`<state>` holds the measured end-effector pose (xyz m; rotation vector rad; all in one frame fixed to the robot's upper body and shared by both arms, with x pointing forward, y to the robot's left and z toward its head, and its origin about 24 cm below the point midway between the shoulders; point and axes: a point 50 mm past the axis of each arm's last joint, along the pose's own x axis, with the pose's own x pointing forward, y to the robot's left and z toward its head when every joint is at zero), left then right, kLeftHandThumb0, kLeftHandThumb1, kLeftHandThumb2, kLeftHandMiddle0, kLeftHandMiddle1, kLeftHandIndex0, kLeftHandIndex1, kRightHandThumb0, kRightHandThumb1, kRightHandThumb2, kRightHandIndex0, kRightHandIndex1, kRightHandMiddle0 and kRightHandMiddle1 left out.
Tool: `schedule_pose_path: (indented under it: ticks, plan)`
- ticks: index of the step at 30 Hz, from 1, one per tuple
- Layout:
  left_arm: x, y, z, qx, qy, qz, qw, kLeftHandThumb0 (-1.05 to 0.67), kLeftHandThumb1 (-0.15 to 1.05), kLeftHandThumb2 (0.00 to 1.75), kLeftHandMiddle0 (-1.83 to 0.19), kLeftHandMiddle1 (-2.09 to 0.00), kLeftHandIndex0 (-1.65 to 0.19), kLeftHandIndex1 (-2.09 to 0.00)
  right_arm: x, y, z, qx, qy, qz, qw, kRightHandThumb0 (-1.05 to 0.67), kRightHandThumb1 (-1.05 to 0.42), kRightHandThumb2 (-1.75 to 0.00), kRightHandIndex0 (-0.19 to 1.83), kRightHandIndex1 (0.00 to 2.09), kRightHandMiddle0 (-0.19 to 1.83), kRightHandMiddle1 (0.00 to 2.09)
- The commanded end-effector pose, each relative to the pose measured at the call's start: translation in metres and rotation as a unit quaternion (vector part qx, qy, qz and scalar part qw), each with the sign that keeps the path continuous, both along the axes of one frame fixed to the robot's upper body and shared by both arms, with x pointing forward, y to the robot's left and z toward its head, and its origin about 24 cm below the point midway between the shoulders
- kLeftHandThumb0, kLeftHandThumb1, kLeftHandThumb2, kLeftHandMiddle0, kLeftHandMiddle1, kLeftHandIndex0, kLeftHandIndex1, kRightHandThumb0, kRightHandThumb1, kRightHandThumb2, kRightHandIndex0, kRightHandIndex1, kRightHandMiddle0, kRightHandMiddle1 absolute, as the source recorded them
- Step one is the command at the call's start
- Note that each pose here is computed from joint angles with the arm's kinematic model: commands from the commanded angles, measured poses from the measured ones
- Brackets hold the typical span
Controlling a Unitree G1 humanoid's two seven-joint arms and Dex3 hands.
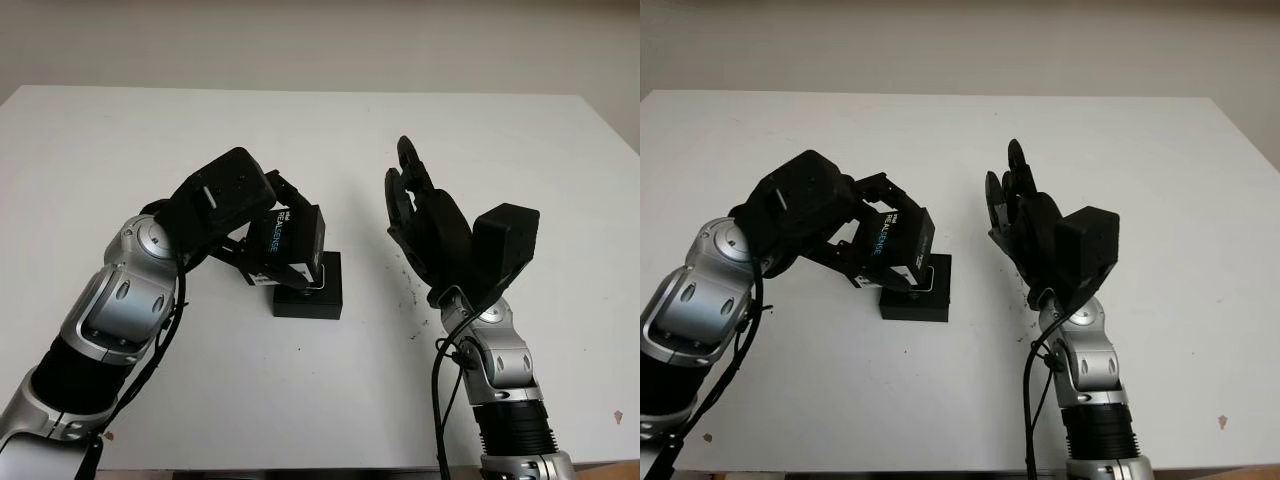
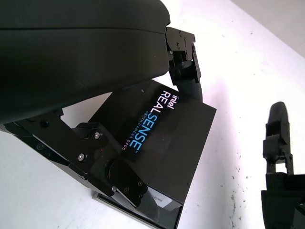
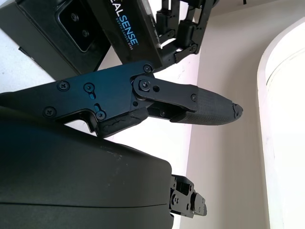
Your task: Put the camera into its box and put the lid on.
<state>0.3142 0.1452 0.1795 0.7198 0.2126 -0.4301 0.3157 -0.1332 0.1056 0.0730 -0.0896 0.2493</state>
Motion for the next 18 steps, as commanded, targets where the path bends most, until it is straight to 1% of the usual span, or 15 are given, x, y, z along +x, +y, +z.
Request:
schedule_pose_path:
  ticks: [1, 7, 18]
  plan:
    - [0.001, -0.006, 0.003, 0.004, -0.004, -0.010, 1.000, -0.13, 0.93, 0.05, -0.41, -1.50, -0.29, -1.55, 0.002, 0.000, 0.004, 0.001, -0.012, -0.003, 1.000, -0.67, -1.05, -0.59, -0.19, 0.04, -0.18, 0.05]
    - [-0.001, -0.014, -0.008, 0.019, 0.014, -0.017, 1.000, -0.13, 0.93, 0.05, -0.42, -1.53, -0.33, -1.57, 0.002, 0.002, 0.004, 0.005, -0.013, -0.005, 1.000, -0.68, -1.05, -0.58, -0.19, 0.04, -0.18, 0.05]
    - [-0.003, -0.021, -0.017, 0.044, 0.017, -0.024, 0.999, -0.12, 0.93, 0.05, -0.40, -1.56, -0.34, -1.55, 0.002, 0.003, 0.004, 0.008, -0.013, -0.006, 1.000, -0.68, -1.05, -0.59, -0.19, 0.05, -0.18, 0.05]
